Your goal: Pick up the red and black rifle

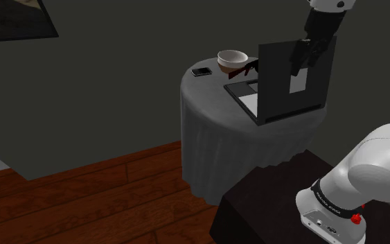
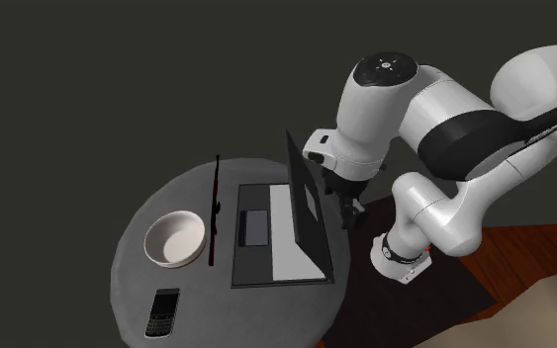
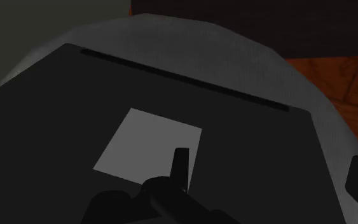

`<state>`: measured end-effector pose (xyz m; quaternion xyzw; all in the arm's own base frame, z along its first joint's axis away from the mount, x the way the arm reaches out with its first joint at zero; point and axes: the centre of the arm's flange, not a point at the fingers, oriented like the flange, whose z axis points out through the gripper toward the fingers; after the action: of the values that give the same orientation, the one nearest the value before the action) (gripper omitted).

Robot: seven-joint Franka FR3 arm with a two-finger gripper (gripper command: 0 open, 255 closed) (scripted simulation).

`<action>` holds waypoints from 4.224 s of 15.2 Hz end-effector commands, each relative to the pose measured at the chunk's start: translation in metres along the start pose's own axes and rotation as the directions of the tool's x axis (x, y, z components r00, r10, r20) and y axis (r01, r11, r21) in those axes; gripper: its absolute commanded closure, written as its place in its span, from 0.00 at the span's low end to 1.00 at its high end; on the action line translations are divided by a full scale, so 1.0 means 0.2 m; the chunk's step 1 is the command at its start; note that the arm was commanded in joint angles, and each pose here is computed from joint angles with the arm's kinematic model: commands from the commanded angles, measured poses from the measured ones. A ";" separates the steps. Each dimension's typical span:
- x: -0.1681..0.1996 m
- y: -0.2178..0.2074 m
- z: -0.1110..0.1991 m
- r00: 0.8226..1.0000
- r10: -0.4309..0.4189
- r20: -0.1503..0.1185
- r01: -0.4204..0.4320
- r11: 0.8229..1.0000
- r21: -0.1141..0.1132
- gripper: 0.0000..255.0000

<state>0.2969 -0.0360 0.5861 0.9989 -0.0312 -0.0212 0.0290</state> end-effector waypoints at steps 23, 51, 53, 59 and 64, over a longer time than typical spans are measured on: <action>1.02 0.79 0.41 0.537 -0.833 0.132 0.843 0.534 -0.059 0.00; 1.45 0.79 0.73 0.239 -0.955 0.178 0.971 0.234 -0.047 1.00; 1.45 0.79 0.67 0.239 -0.955 0.178 0.971 0.234 -0.047 1.00; 1.44 0.80 0.52 0.239 -0.955 0.178 0.971 0.234 -0.047 1.00; 1.44 0.81 0.38 0.239 -0.955 0.178 0.971 0.234 -0.047 1.00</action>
<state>0.5694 -0.2190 0.5007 0.7984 0.5893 -0.0925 0.0819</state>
